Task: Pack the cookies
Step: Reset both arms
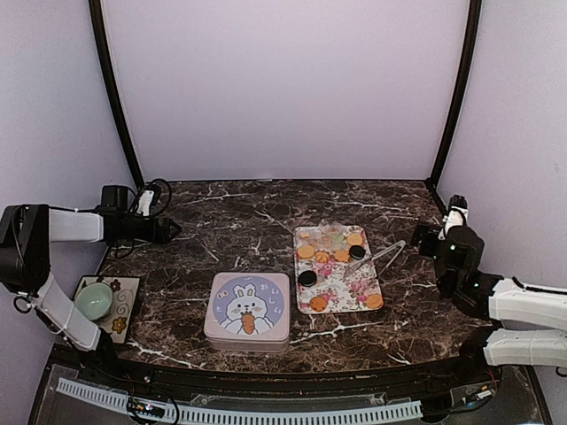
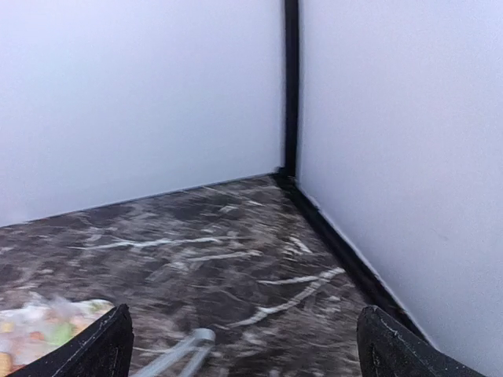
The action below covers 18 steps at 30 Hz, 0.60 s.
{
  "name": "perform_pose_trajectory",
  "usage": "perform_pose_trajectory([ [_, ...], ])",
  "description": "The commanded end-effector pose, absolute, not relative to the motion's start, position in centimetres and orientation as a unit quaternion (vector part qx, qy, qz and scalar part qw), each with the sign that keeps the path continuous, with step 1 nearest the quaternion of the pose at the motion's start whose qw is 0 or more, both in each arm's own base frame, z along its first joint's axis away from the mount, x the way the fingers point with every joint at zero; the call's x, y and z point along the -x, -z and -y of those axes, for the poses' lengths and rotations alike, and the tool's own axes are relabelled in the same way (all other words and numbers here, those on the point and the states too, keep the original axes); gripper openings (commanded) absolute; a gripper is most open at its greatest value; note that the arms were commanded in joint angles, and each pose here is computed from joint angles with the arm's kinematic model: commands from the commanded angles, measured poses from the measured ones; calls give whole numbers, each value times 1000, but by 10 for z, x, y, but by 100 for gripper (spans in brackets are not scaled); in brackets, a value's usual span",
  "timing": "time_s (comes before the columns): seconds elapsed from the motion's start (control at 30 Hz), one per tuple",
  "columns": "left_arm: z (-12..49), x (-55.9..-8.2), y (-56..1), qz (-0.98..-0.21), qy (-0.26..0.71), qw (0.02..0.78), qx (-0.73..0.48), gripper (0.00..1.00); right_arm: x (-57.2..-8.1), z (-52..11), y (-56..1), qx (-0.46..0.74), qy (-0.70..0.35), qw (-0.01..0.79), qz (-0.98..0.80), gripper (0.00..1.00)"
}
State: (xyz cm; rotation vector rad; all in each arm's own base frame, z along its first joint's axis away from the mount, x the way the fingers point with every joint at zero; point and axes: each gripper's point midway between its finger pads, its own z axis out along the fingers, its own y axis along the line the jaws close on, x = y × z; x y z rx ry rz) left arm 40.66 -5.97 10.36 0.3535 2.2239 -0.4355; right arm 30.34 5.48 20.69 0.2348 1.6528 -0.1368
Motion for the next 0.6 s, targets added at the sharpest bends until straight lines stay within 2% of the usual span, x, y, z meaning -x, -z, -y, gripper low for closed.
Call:
perform_pose_trajectory([
  [0.0,28,-427,-97,-864,83,484,-112,99,-286,11,-230,-209,144,716,-650,100],
  [0.07,23,-423,-85,-861,69,494,-102,99,-290,23,-219,-215,153,707,-656,100],
  [0.23,17,-424,-102,-833,49,542,-94,99,-299,46,-197,-218,194,695,-657,100],
  [0.33,20,-417,-112,-805,56,583,-97,99,-308,50,-188,-216,185,700,-656,100],
  [0.57,3,-405,-122,-782,20,621,-50,99,-327,61,-167,-210,172,697,-664,100],
])
